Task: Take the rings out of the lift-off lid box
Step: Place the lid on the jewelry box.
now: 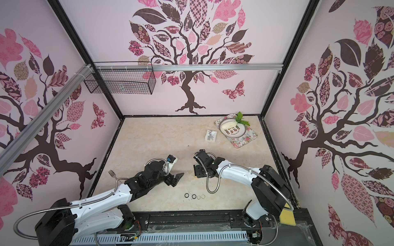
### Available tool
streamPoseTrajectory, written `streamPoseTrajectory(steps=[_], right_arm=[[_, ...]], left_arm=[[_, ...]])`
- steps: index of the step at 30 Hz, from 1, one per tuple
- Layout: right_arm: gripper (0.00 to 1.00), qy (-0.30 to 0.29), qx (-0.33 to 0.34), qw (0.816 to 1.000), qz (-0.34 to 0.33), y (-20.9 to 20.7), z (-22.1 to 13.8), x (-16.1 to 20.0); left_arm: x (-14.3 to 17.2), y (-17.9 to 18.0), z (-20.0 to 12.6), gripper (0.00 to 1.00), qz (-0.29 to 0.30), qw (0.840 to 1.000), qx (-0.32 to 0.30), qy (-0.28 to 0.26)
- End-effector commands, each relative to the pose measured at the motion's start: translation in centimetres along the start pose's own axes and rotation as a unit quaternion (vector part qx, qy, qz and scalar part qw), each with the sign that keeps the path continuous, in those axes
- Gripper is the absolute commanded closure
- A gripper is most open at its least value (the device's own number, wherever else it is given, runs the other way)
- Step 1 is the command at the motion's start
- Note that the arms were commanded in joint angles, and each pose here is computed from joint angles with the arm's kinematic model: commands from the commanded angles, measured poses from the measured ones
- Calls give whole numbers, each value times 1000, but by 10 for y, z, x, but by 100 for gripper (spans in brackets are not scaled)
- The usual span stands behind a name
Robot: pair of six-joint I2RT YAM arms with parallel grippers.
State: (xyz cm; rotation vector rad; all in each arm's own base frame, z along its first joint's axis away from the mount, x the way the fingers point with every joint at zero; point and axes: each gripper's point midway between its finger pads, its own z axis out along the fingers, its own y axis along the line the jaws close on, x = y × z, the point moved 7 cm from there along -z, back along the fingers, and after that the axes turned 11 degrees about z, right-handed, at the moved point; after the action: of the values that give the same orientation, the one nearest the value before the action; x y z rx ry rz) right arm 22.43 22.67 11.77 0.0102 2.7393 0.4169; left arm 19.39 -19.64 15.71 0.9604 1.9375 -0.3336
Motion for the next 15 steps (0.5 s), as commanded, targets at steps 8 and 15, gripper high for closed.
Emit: streamPoseTrajectory(steps=[8,15], right_arm=[[55,-25,5,999,30,14,7,-8],[55,-32,12,999,28,18,5,-12]], left_arm=[[4,-3,2,2,-2,1000,12,-13],[6,-4,2,2,-3,1000,14,-16]])
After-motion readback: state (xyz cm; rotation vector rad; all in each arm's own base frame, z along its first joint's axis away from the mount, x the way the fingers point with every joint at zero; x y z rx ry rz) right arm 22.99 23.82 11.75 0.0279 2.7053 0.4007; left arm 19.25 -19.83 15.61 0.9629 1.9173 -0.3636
